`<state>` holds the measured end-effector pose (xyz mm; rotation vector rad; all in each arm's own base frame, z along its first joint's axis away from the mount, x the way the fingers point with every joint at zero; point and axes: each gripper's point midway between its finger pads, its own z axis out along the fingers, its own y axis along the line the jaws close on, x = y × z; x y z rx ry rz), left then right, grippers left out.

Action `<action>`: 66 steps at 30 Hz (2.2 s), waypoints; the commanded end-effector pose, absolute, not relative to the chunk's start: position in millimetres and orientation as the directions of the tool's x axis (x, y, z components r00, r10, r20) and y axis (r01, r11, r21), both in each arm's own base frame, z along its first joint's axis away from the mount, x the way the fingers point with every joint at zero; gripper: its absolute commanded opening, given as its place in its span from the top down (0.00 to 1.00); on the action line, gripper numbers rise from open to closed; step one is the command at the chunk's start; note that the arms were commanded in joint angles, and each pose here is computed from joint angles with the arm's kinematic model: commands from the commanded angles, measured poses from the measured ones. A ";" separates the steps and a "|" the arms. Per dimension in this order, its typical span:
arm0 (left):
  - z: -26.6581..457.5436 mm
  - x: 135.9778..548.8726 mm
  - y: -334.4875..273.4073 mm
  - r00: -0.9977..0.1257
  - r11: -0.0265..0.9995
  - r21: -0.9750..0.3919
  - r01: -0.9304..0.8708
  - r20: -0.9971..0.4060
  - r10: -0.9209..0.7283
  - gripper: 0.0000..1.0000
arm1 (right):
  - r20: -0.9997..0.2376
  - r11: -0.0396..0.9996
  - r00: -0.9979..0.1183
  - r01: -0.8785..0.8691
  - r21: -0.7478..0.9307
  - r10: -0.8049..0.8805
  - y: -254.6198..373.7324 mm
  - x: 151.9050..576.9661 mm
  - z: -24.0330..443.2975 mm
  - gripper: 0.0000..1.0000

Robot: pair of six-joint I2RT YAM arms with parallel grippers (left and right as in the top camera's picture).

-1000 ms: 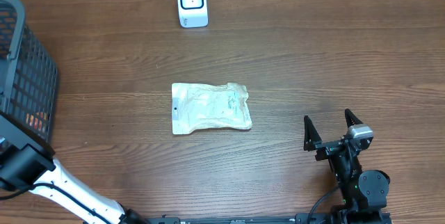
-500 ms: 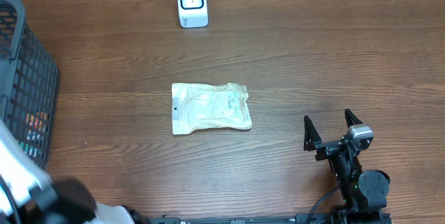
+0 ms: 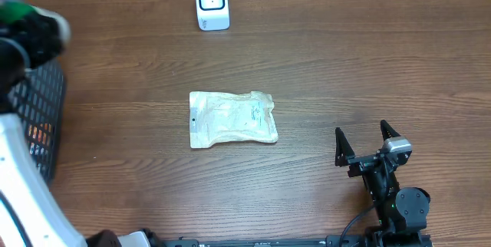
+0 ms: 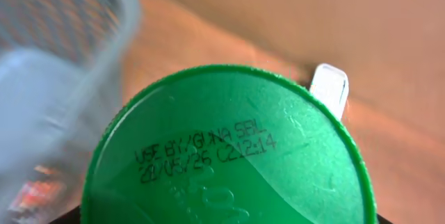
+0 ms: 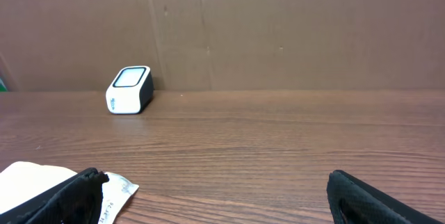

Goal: Scan the item barcode
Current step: 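Carry the green-lidded jar out and set it left of the bag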

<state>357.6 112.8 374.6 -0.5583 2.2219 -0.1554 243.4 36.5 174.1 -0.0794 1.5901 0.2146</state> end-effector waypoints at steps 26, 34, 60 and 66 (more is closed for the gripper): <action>78.8 437.8 -16.7 -0.977 0.984 -0.043 -0.174 -0.116 -0.178 0.55 | -0.996 0.978 -0.031 -0.187 0.094 0.089 36.8 243.3 172.2 0.00; 52.0 437.9 -30.2 -0.983 0.986 -0.036 -0.165 -0.074 -0.168 0.50 | -0.996 0.978 -0.031 -0.187 0.094 0.089 36.8 243.3 172.1 0.00; 226.9 439.1 -28.3 -0.923 0.985 -0.096 -0.146 -0.345 -0.171 0.01 | -0.996 0.978 -0.031 -0.187 0.094 0.089 36.8 243.3 172.2 0.00; 331.3 400.6 22.4 -0.786 0.962 -0.101 -0.253 -0.558 -0.266 0.01 | -0.996 0.978 -0.031 -0.187 0.094 0.089 36.8 243.3 172.1 0.00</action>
